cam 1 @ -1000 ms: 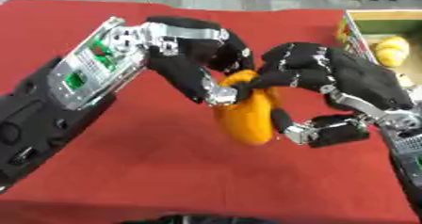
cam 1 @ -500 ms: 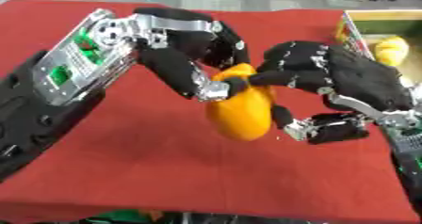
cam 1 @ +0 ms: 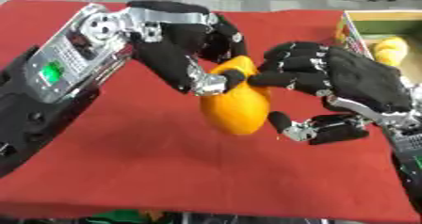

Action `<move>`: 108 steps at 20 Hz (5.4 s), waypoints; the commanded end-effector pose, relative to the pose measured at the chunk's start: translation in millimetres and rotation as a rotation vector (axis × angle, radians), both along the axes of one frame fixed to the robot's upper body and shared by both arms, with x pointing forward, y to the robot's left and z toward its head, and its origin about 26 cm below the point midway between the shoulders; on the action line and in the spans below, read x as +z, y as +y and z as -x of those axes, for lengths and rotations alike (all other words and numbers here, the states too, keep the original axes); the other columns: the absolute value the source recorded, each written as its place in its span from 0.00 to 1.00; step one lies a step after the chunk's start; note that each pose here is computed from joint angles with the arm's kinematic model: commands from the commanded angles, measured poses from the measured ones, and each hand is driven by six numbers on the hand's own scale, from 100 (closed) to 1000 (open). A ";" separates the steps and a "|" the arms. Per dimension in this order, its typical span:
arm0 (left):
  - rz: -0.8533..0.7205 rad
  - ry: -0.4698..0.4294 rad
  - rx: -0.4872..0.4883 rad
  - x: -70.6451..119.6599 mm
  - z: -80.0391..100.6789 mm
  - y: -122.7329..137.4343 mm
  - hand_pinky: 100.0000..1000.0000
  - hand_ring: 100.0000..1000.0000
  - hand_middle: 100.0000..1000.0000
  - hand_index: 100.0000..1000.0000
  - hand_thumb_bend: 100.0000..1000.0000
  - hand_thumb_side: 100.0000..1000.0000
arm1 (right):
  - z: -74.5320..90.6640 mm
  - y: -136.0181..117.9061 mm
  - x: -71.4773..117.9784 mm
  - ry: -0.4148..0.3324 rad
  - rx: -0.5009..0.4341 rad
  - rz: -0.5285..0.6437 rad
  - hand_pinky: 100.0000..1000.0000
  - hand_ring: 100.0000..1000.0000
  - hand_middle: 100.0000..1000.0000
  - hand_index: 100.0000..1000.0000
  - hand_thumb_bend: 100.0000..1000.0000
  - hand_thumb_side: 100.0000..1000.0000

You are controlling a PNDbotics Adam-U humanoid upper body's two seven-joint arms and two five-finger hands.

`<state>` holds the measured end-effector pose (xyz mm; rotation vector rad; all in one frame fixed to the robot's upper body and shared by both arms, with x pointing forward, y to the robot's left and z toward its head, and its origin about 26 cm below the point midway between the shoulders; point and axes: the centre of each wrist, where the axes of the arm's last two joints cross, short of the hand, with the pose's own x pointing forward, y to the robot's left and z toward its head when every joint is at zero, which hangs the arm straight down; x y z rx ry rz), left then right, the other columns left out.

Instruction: Pick up the objects with one hand, pass them to the other hand, and then place them into the box on the other side of the table.

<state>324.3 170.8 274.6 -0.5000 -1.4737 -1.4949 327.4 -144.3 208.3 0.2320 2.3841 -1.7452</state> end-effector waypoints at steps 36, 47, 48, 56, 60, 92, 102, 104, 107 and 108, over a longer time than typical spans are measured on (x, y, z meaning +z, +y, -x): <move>-0.089 -0.003 -0.004 -10.8 -14.1 -9.0 0.81 0.59 0.48 0.62 0.00 0.15 | -5.6 -1.1 -1.1 0.019 0.039 -0.339 0.71 0.57 0.45 0.21 0.00 0.00; -0.030 -0.168 0.134 -7.3 -36.8 35.9 0.86 0.71 0.62 0.73 0.44 0.60 | -6.9 -3.8 -1.0 0.027 0.025 -0.350 0.71 0.57 0.45 0.19 0.00 0.00; -0.025 -0.176 0.152 -7.6 -37.9 41.5 0.86 0.71 0.62 0.74 0.45 0.61 | -7.0 -4.3 -1.0 0.027 0.022 -0.352 0.71 0.57 0.45 0.19 0.00 0.00; 0.078 -0.194 0.320 -14.0 -29.4 93.0 0.87 0.71 0.62 0.74 0.44 0.66 | -14.5 -23.9 11.4 0.005 -0.061 -0.380 0.71 0.58 0.45 0.19 0.00 0.00; 0.176 -0.173 0.425 -24.5 -19.4 115.5 0.87 0.71 0.61 0.73 0.43 0.66 | -22.1 -47.4 28.3 -0.003 -0.125 -0.389 0.71 0.58 0.44 0.19 0.00 0.00; 0.768 -0.232 0.930 -94.5 37.3 127.4 0.87 0.68 0.58 0.71 0.30 0.64 | -103.2 -327.6 -41.0 0.358 -1.290 -0.240 0.79 0.74 0.71 0.89 0.00 0.11; 0.778 -0.190 0.923 -100.7 37.5 121.0 0.87 0.68 0.58 0.71 0.29 0.65 | -95.9 -331.2 -23.0 0.342 -1.164 -0.351 0.82 0.80 0.89 0.96 0.00 0.15; 0.778 -0.185 0.923 -101.6 37.6 120.3 0.87 0.68 0.58 0.71 0.29 0.65 | -94.2 -331.1 -16.7 0.330 -1.141 -0.369 0.83 0.80 0.90 0.97 0.00 0.15; 0.780 -0.176 0.924 -102.9 37.8 119.4 0.87 0.68 0.58 0.71 0.29 0.65 | -92.4 -329.9 -8.3 0.316 -1.114 -0.381 0.83 0.81 0.92 0.97 0.00 0.16; 0.781 -0.174 0.923 -103.2 37.8 119.0 0.87 0.68 0.58 0.71 0.29 0.66 | -91.9 -329.3 -5.7 0.311 -1.106 -0.384 0.84 0.82 0.93 0.98 0.00 0.16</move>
